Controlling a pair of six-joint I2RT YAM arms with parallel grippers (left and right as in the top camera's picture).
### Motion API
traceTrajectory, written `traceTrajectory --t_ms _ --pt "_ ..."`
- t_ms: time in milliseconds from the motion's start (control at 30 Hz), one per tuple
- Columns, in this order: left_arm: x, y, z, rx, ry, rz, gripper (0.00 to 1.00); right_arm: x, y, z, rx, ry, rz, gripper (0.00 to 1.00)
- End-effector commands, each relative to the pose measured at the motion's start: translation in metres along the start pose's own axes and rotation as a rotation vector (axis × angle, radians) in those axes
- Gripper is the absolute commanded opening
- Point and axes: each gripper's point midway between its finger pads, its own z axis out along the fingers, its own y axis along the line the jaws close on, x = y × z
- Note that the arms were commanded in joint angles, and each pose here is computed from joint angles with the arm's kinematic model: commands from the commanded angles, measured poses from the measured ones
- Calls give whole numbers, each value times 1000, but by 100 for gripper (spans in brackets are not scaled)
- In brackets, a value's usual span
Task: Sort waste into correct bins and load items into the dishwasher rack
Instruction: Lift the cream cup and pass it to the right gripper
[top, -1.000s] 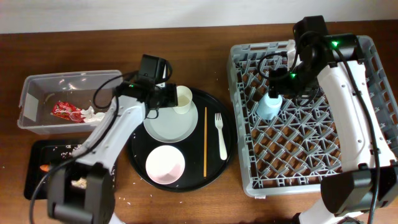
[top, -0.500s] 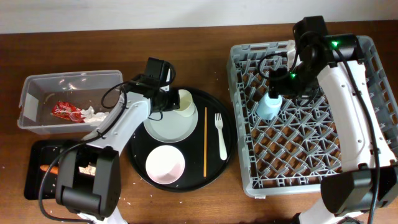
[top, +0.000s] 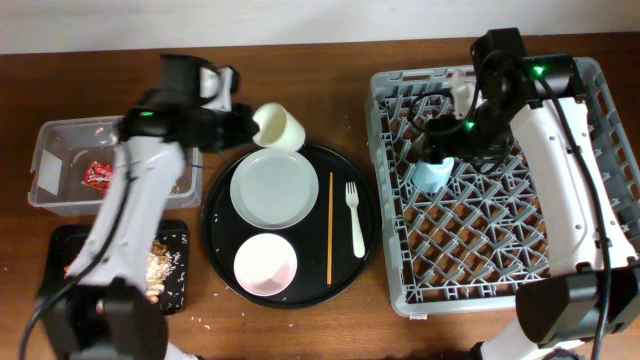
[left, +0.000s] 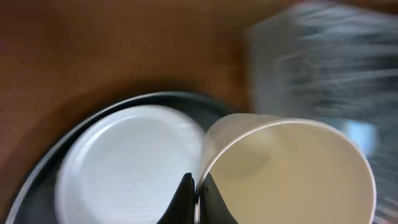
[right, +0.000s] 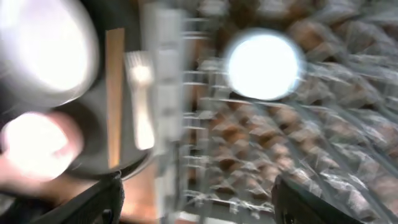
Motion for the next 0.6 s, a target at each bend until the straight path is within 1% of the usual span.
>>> traceTrajectory --t_ms 0,33,100,200,233,400,500,567 --pt "-4 -66 -54 538 -17 139 0 0 86 -26 -492 -91 -325 81" --pt "-4 -83 -81 743 -39 191 0 3 112 -44 -667 -149 -425 88" --pt "0 -97 -99 879 -45 225 0 3 129 -58 -789 -204 -490 93" --pt "5 -114 -114 1004 -49 276 0 8 153 -74 -922 -269 -599 95" --pt "9 -121 -111 1016 -32 286 0 13 164 -75 -951 -278 -654 95" --pt "20 -141 -105 1051 -1 341 0 22 200 -84 -1058 -320 -782 95" --pt "21 -144 -104 1052 4 348 0 25 210 -89 -1102 -332 -812 95" --pt "20 -142 -100 1027 2 348 0 26 213 -94 -1140 -343 -810 94"
